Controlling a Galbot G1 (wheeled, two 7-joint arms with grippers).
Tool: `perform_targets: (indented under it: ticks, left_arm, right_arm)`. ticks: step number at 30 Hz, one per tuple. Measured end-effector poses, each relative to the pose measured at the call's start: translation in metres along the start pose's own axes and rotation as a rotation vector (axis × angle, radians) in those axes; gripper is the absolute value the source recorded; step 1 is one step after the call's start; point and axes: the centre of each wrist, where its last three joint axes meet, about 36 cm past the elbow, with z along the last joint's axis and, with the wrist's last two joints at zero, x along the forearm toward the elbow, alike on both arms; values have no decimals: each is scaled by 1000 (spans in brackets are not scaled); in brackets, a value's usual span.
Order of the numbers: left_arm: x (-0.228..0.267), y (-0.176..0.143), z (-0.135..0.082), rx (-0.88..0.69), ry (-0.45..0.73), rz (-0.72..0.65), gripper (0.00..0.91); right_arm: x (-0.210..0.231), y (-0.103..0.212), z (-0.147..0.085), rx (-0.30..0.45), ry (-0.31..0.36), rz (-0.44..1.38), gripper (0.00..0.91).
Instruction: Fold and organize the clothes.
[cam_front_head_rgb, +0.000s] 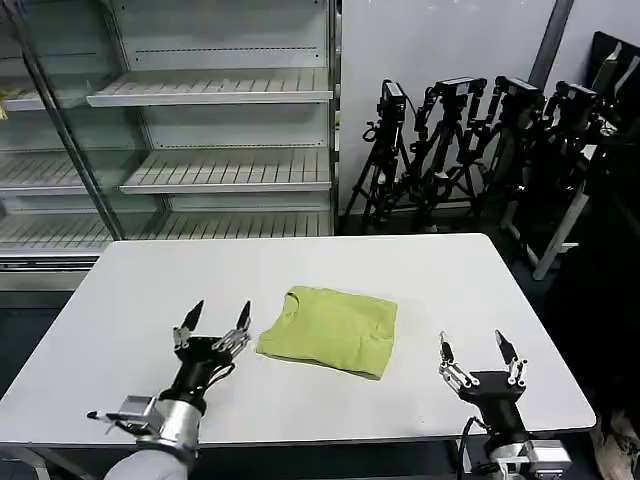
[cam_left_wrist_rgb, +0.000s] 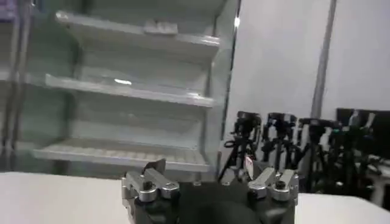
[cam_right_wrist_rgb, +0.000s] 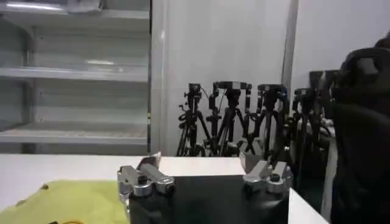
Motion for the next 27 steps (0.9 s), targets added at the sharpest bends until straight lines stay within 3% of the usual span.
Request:
perform_targets:
  ticks: [27]
  left_arm:
    - [33,-1,-13,-76,-8,-4,907]
  right_arm:
    - [11,2,-7,23,-43,79,907]
